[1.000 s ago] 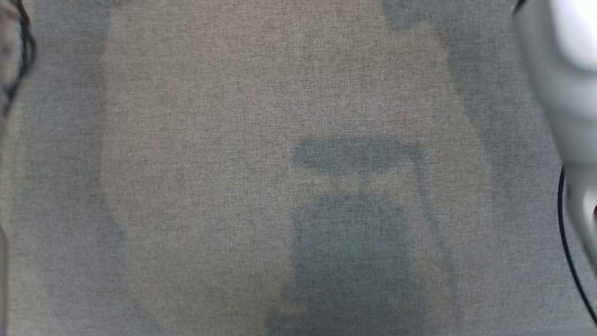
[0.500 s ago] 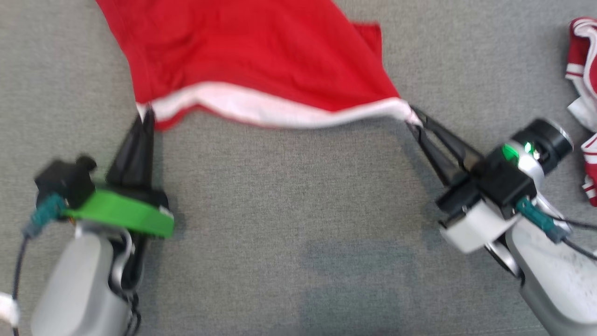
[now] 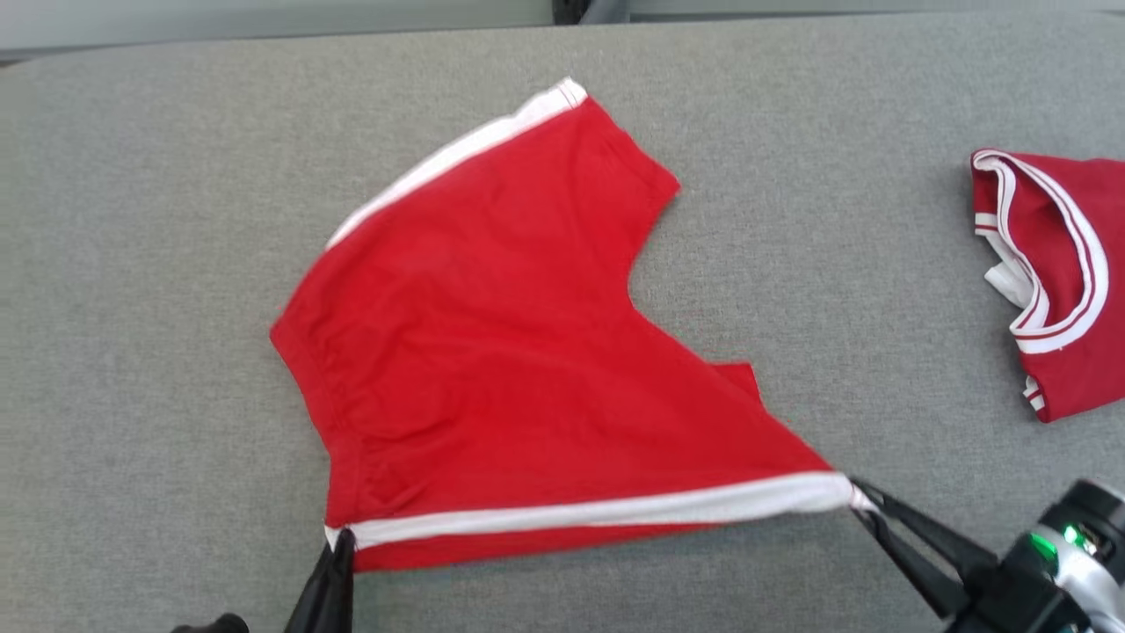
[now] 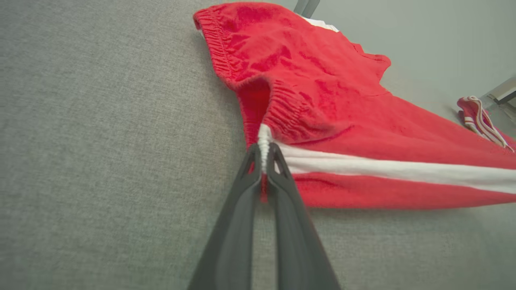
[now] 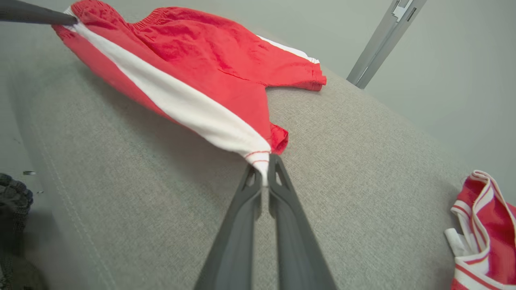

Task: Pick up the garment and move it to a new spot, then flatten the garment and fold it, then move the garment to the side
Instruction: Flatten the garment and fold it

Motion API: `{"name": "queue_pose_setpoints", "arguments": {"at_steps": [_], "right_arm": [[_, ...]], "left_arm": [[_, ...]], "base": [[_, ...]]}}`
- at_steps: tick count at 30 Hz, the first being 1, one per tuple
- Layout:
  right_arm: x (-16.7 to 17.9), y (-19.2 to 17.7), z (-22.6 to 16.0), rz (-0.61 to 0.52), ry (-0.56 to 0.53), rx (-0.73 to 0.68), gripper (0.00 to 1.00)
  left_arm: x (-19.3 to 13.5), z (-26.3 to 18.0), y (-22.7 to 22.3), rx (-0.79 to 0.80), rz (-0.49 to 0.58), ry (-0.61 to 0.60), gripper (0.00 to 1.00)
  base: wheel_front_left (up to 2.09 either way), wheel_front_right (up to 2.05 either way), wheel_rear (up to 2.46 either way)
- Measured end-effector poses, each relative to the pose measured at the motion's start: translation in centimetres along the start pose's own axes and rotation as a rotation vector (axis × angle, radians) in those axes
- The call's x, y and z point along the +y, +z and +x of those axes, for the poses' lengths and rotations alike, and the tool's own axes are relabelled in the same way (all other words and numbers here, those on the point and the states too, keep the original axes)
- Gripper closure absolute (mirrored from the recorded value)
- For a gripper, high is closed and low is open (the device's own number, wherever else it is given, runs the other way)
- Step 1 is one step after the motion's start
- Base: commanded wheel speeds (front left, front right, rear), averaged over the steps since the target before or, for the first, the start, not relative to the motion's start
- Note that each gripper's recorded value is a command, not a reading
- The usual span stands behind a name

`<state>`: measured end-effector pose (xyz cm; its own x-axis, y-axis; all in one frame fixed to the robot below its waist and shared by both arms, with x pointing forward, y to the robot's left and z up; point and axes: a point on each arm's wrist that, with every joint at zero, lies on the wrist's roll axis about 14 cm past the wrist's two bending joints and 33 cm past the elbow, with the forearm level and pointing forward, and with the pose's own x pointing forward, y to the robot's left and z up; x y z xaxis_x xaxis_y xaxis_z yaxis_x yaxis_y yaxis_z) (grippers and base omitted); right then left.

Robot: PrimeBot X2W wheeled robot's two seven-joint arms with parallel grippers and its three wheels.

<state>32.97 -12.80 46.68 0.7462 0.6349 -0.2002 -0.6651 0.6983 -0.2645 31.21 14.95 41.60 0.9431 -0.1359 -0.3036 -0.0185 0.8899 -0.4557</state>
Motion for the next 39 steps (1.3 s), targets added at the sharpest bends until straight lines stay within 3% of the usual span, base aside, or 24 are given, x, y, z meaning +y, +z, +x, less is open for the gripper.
{"name": "queue_pose_setpoints", "arguments": {"at_steps": [7,18,26,39], "right_arm": [[-0.4,0.8,0.3,0.007,0.038,-0.020,1.00],[-5.0,2.9,11.6,-0.038,0.176,0.007,1.00],[-7.3,4.6,19.4,-0.047,0.222,-0.007,1.00],[-8.9,3.8,27.4,-0.050,0.240,0.063,1.00]], "left_arm": [[-1.2,-0.8,2.4,-0.021,-0.065,-0.012,1.00],[-1.4,7.5,8.6,-0.045,-0.242,-0.021,1.00],[1.1,10.3,12.1,-0.099,-0.185,0.053,1.00],[3.2,13.7,11.2,-0.041,-0.176,0.129,1.00]], "base": [[0.00,0.00,0.00],[0.00,0.00,0.00],[0.00,0.00,0.00],[0.00,0.00,0.00]]}}
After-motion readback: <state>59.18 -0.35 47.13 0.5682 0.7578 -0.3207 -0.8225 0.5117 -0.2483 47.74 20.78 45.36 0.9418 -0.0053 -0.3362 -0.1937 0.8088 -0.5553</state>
